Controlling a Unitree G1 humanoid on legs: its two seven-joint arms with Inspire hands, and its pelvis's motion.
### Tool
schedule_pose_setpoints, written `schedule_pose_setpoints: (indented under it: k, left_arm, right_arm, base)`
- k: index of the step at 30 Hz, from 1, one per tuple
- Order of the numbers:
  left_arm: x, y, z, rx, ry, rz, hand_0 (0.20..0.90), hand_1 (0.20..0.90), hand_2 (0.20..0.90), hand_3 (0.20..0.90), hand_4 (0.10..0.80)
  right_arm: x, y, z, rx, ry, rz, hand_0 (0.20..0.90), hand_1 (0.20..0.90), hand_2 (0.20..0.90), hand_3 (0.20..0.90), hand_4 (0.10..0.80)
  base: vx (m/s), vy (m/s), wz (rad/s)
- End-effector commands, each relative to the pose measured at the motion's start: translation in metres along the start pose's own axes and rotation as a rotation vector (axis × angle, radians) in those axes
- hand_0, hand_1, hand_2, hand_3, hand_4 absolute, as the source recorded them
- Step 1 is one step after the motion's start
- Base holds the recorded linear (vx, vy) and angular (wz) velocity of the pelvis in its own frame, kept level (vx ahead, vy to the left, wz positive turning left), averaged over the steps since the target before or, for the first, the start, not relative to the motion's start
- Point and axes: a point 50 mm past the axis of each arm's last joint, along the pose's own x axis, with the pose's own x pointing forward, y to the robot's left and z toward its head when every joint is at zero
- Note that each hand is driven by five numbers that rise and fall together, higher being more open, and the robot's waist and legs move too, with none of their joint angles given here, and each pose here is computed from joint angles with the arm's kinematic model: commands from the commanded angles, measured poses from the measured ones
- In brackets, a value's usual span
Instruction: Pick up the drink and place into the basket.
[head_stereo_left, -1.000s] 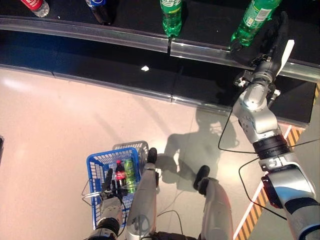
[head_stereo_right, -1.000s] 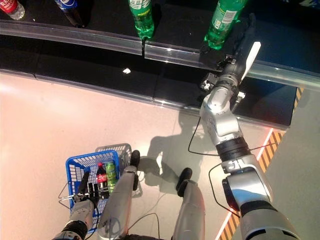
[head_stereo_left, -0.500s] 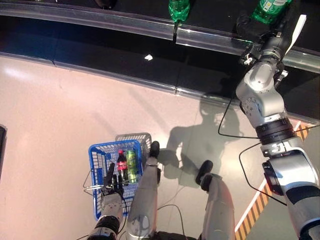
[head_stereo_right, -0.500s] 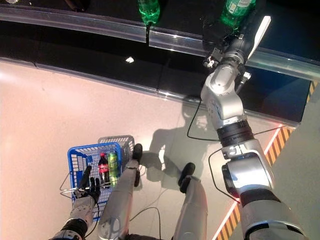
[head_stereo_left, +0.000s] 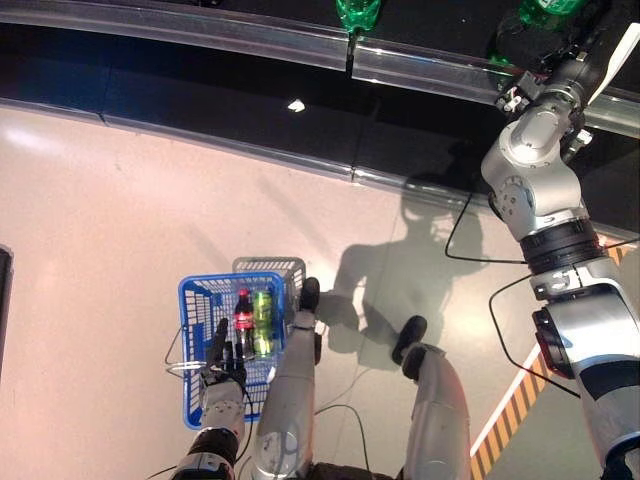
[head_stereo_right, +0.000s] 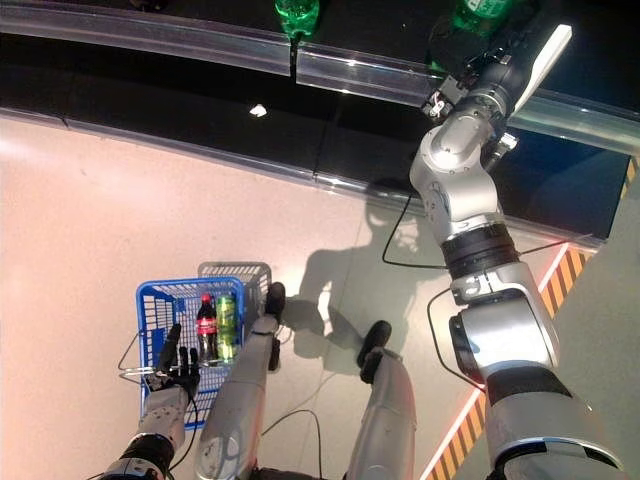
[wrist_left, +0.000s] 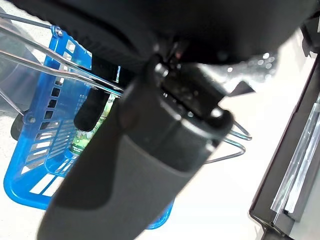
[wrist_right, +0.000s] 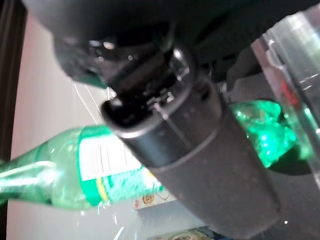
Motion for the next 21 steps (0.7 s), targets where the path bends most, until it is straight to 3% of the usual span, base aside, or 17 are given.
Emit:
schedule_pose_setpoints:
  k: [1,21]
  left_arm:
    - [0.0,-0.002,0.078,0.112,-0.291,-0.063,0.3,0.3,0.3,0.2,0.1]
    - [0.0,-0.004,0.091,0.118,-0.309,-0.116,0.3,0.3,0.3,0.2,0.1]
  right_arm:
    - [0.025,-0.007,0.094,0.113,-0.305,-0.054,0.3,0.3,0.3,0.2,0.1]
    - [0.038,-0.009,0.092,0.131,-0.279,0.019,0.3,0.3,0.3,0.2,0.1]
  base:
    - [0.0,0.0,0.0]
    - [0.003,-0.009,0.05]
